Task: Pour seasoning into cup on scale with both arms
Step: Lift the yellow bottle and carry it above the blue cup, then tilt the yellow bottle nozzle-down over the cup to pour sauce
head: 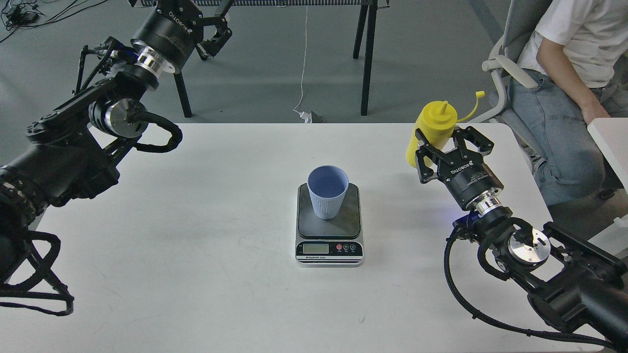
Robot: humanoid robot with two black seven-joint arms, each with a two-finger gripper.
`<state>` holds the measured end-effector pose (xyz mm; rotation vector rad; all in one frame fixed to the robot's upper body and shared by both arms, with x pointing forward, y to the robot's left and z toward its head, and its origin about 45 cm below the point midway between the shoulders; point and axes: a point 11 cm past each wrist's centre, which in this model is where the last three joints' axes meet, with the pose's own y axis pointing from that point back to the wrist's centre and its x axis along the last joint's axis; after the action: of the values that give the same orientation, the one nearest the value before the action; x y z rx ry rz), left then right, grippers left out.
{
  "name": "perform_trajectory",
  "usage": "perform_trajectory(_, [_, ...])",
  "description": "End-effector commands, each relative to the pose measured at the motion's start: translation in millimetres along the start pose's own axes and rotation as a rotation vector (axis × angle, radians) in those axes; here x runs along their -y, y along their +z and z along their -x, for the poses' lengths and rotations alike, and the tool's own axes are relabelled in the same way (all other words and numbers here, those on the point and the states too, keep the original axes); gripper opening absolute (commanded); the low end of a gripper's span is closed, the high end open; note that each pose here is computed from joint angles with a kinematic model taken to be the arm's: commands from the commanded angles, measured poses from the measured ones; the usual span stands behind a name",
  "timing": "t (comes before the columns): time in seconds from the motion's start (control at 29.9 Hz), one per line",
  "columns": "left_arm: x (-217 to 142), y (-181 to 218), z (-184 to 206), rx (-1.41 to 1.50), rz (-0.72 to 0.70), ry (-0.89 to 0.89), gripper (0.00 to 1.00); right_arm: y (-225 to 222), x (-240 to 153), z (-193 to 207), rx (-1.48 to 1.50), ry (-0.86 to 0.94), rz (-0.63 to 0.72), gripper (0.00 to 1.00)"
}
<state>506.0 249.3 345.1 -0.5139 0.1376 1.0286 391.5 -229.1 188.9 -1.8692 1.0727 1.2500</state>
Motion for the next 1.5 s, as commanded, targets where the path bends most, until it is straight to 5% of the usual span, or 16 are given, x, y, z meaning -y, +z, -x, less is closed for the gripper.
perform_trajectory(0.0, [-1.9,2.4,-3.4,0.004,0.001,0.005,1.0,6.4,16.4,18.7,-0.11,-0.055,0.075,0.33])
perform_trajectory(0.5, [-10.5,5.3,-14.6,0.009,0.003,0.03,1.0,20.7,33.3,56.2,-0.439,-0.197,0.234,0.33])
perform_trajectory(1.47, [-9.8,1.9,-12.4,0.005,-0.001,0.027,1.0,51.5,32.3,22.9,-1.193,-0.017,0.396,0.32])
